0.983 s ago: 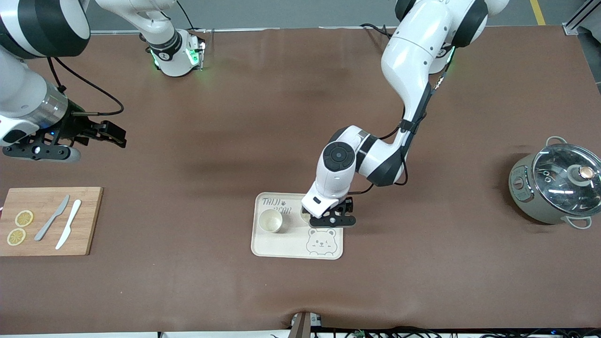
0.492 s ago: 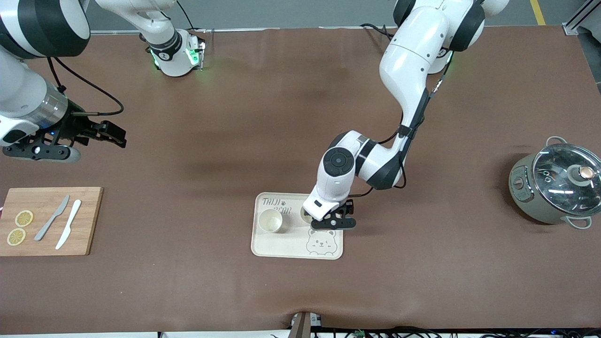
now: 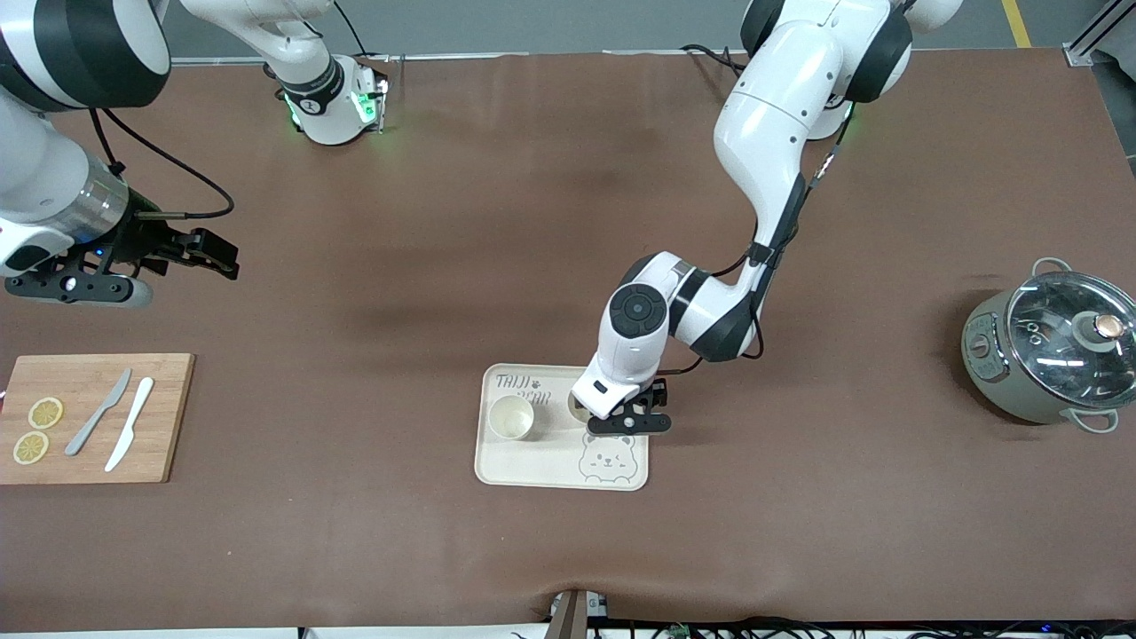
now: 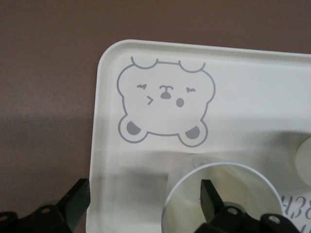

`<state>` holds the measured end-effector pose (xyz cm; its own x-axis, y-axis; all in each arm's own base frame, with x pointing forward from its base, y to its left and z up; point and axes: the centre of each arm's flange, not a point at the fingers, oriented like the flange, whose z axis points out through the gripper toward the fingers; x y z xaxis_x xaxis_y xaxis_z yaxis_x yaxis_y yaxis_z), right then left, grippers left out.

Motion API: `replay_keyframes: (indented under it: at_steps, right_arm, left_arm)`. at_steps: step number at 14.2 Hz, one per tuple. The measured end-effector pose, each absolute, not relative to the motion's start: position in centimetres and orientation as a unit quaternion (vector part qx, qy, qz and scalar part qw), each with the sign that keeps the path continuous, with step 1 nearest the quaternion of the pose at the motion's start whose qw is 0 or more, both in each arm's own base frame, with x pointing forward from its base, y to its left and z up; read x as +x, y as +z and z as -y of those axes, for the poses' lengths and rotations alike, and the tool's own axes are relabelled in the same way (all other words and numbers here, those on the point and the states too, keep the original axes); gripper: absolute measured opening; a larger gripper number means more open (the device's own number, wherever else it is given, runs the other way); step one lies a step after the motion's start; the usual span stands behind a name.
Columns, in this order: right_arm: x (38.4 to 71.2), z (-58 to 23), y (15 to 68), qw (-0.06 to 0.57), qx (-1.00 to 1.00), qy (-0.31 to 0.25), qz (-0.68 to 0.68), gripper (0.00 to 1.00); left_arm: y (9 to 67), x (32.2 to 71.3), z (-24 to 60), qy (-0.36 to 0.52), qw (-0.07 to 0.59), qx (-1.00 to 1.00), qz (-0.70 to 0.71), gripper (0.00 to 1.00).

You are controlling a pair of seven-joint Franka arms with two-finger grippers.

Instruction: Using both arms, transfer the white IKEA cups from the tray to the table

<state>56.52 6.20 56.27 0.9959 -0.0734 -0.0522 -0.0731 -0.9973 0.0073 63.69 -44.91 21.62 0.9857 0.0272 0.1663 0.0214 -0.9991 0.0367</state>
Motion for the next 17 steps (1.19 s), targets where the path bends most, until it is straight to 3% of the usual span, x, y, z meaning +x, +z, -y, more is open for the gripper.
replay_keyframes:
  at_steps: [14,16,17]
  right_arm:
    - [57.1,-4.8,55.9,0.001,0.999,-0.020,0.049,1.00]
    - [57.1,-5.0,55.9,0.001,0.999,-0.021,0.048,1.00]
    - [57.1,-5.0,55.9,0.002,0.999,-0.021,0.048,1.00]
  left_arm:
    - [21.8,63.3,45.7,0.086,0.020,0.996,-0.010,1.00]
    - [21.8,63.2,45.8,0.086,0.022,0.996,-0.020,0.95]
    - [21.8,63.2,45.8,0.086,0.022,0.996,-0.028,0.87]
